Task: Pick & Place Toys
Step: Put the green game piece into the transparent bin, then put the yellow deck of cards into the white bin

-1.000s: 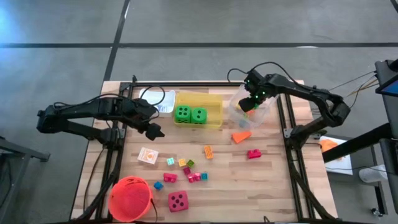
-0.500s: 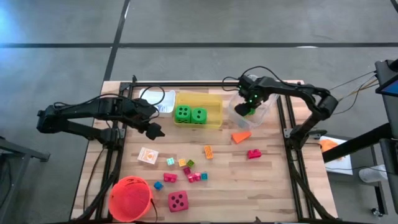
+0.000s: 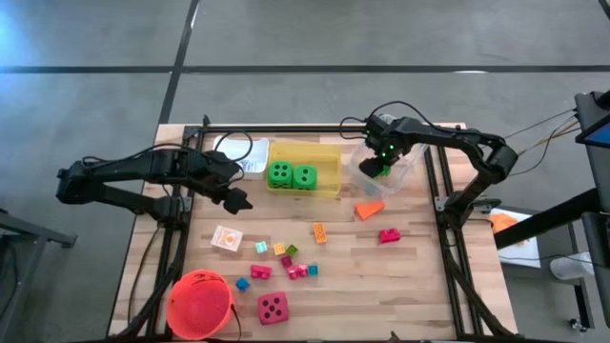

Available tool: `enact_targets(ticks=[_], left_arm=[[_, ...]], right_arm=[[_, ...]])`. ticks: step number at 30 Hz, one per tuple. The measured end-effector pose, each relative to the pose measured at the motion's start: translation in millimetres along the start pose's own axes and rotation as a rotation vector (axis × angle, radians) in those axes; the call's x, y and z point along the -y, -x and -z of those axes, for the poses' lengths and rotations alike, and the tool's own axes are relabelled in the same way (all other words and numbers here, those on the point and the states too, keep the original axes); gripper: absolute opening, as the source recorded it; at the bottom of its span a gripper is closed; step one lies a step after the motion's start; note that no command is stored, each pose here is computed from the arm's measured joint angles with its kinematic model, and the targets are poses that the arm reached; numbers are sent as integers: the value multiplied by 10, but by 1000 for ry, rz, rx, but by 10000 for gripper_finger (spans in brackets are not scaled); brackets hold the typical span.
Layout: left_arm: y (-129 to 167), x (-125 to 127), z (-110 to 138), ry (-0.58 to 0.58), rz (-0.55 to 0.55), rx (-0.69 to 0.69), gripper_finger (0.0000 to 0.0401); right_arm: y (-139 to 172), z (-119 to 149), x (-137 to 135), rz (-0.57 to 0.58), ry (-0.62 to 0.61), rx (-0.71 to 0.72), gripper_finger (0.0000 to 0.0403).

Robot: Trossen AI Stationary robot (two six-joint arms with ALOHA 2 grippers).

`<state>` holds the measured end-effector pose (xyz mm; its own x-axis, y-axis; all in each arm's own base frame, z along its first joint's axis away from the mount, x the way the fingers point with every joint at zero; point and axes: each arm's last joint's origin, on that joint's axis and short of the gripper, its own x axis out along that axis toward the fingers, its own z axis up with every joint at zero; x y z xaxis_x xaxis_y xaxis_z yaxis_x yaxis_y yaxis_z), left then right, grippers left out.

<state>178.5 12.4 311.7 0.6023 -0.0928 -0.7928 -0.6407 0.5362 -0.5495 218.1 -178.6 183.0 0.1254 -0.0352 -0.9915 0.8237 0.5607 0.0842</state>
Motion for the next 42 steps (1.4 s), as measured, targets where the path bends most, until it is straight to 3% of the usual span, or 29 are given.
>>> enact_targets(ticks=[3, 10, 14, 25, 35, 42], left_arm=[[0, 0, 0, 14, 0, 0, 284], [1, 0, 0, 21, 0, 0, 284], [0, 0, 0, 39, 0, -1, 284], [0, 0, 4, 26, 5, -11, 284], [-164, 44, 14, -259, 33, -150, 284], [-389, -46, 56, -240, -139, -331, 284]], right_arm=[[0, -1, 0, 0, 4, 1, 162], [2, 0, 1, 0, -3, 1, 323], [5, 0, 2, 3, -5, 3, 366], [158, 34, 9, 9, 2, 62, 374], [433, 150, -32, -96, 30, 124, 375], [695, 314, -120, -139, 50, 204, 375]])
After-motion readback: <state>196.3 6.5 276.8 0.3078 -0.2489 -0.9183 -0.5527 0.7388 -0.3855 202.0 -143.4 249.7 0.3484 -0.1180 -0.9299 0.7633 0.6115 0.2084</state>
